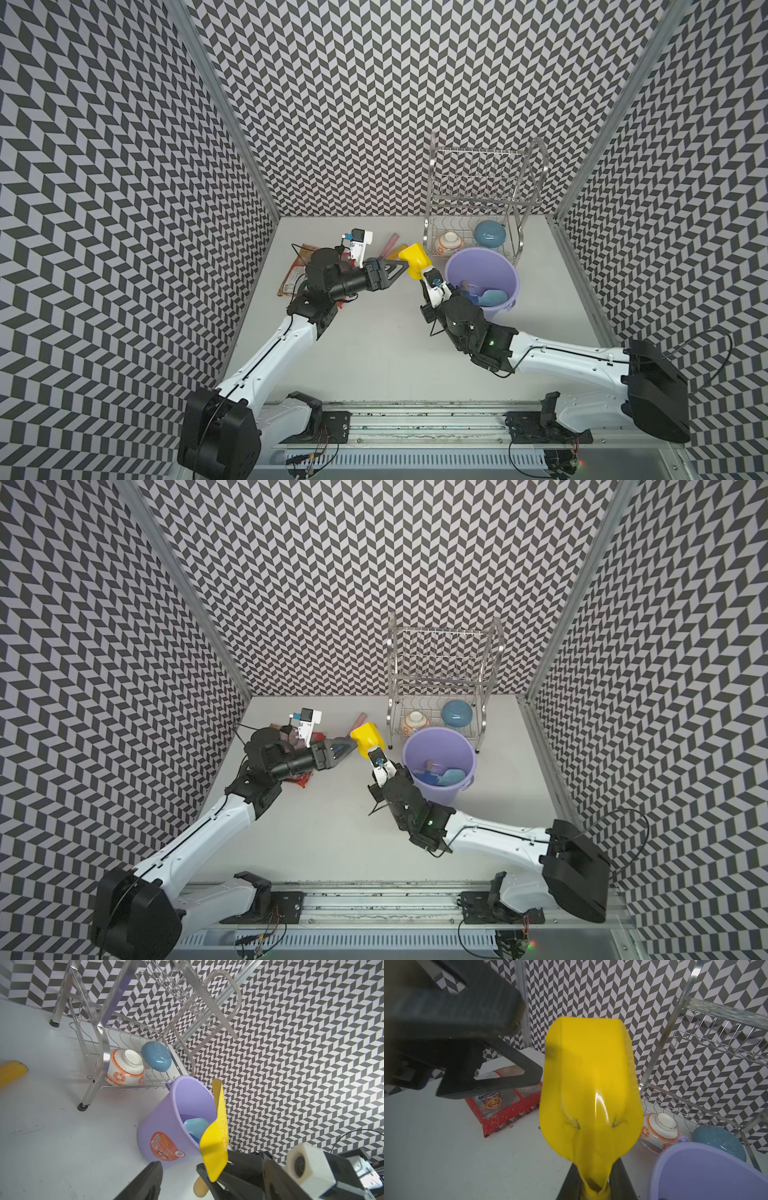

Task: Organize the gardening tools
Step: Pick up the gardening tool from the center of the board.

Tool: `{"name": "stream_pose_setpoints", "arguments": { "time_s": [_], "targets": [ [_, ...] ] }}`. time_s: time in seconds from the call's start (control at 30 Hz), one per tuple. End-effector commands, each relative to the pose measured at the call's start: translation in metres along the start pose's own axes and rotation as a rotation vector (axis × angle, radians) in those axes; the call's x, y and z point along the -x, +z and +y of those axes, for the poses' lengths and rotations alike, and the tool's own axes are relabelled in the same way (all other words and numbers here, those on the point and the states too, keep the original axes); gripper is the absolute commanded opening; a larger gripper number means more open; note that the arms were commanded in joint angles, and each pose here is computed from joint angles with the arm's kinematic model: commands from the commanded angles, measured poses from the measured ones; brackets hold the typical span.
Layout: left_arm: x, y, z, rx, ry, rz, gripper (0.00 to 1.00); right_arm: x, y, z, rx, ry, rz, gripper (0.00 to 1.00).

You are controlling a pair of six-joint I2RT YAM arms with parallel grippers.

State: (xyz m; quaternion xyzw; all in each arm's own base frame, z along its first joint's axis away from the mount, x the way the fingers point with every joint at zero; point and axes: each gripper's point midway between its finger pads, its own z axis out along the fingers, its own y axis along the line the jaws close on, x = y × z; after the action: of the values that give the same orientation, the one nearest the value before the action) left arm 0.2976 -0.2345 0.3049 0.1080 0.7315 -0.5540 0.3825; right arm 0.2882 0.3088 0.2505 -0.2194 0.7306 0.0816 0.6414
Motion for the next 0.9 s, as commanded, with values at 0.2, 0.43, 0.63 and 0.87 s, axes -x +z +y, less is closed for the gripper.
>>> {"name": "stream_pose_setpoints", "arguments": {
  "time_s": [0.2,0.43,0.63,0.87],
  "targets": [
    [0.013,0.020,-0.023,-0.085,0.055,0.005,0.54,0.031,-0.013,-0.004,0.040,0.093,-0.111,0.00],
    [0.011,0.038,-0.038,-0.130,0.070,0.048,0.27,0.036,-0.018,-0.009,0.035,0.103,-0.132,0.00],
    [0.014,0.046,-0.047,-0.142,0.109,0.061,0.00,0.038,-0.020,-0.011,0.027,0.097,-0.140,0.00],
    [0.029,0.049,-0.057,-0.136,0.152,0.022,0.00,0.043,-0.020,-0.019,-0.009,0.103,-0.149,0.12]
  ]
}}
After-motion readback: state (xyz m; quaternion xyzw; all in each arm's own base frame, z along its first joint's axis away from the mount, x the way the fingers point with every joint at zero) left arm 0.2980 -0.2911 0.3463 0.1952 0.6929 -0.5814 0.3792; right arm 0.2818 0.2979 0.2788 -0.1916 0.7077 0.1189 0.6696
